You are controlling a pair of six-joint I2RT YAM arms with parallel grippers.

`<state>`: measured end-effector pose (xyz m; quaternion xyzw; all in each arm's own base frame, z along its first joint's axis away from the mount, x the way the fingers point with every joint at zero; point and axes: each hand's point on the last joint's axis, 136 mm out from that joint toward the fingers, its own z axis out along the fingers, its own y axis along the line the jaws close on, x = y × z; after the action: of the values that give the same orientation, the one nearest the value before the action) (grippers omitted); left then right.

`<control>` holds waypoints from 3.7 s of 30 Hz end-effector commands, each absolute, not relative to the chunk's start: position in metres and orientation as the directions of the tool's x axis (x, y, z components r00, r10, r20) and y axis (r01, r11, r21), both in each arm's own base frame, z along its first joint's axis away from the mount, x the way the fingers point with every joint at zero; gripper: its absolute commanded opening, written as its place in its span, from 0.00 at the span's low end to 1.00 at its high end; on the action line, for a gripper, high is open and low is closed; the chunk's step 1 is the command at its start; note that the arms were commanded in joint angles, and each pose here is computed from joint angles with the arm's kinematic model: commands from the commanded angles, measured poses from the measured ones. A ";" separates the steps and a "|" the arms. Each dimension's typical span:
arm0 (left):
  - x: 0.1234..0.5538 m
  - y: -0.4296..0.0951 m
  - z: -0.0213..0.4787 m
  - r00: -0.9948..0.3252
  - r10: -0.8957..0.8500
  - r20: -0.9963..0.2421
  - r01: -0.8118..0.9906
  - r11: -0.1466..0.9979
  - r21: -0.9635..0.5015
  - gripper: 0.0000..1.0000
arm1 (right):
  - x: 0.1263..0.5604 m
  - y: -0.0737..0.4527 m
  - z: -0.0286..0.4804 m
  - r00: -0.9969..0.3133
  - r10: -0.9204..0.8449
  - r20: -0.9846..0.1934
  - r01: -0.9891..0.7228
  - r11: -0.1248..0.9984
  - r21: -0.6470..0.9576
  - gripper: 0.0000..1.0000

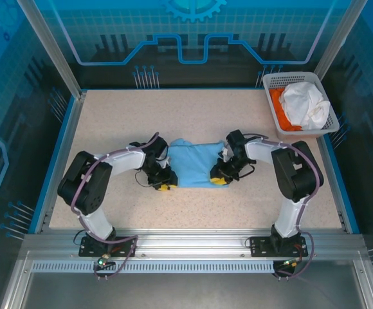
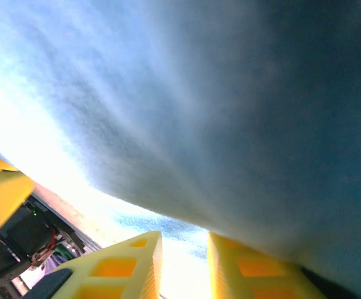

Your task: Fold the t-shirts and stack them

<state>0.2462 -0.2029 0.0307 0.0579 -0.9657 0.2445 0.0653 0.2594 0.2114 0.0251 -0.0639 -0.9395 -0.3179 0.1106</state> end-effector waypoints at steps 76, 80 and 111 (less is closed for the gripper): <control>0.471 -0.076 0.022 -0.944 -0.243 -0.223 -0.215 0.966 -0.142 0.12 | 0.327 0.129 0.163 -0.917 0.389 -0.085 0.205 0.643 0.738 0.62; 0.483 -0.006 0.027 -0.906 -0.328 -0.267 -0.312 0.944 -0.104 0.12 | 0.317 0.127 0.166 -0.920 0.386 -0.068 0.222 0.656 0.722 0.62; 0.564 0.171 0.085 -0.641 -0.667 -0.380 -0.584 0.745 -0.323 0.37 | 0.300 0.141 0.191 -0.932 0.363 0.000 0.276 0.708 0.650 0.62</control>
<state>0.5584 0.2037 0.0646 0.3660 -0.9019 0.0181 -0.2285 0.2970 0.1349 0.1853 -0.1819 -0.9201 -0.3405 -0.0669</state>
